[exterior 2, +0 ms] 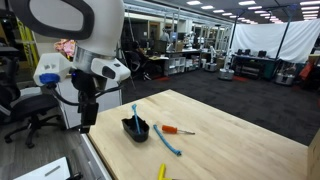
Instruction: Move the screwdriver forward
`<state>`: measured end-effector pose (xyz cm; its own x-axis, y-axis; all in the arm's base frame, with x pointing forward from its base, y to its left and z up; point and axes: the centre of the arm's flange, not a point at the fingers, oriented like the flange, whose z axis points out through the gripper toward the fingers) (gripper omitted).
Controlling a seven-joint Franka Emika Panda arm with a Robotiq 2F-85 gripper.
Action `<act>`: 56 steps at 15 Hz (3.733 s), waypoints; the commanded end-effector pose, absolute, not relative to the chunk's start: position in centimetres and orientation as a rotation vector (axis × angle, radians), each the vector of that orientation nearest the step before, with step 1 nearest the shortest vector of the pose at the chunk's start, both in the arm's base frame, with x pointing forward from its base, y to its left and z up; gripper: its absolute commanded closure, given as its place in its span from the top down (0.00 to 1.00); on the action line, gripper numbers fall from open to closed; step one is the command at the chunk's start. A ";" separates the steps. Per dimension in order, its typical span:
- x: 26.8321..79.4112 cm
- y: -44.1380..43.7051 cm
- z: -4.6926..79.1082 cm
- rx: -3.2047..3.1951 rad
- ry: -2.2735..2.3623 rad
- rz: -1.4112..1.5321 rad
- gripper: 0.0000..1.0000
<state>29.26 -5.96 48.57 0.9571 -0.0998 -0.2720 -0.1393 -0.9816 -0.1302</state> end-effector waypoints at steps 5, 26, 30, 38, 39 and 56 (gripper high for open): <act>35.5 -4.9 49.0 -2.802 0.361 0.315 1.00; 55.1 -1.8 46.8 -2.602 1.082 0.233 1.00; 59.8 -4.5 43.9 -2.438 1.347 0.276 1.00; 65.3 -5.3 36.5 -2.393 1.503 0.307 1.00; 65.6 -5.2 35.8 -2.413 1.498 0.314 1.00; 68.7 -5.2 26.4 -2.542 1.523 0.059 1.00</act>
<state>67.70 -5.60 28.06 0.4586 -0.8727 -0.1675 -0.8873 -0.4393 -0.1405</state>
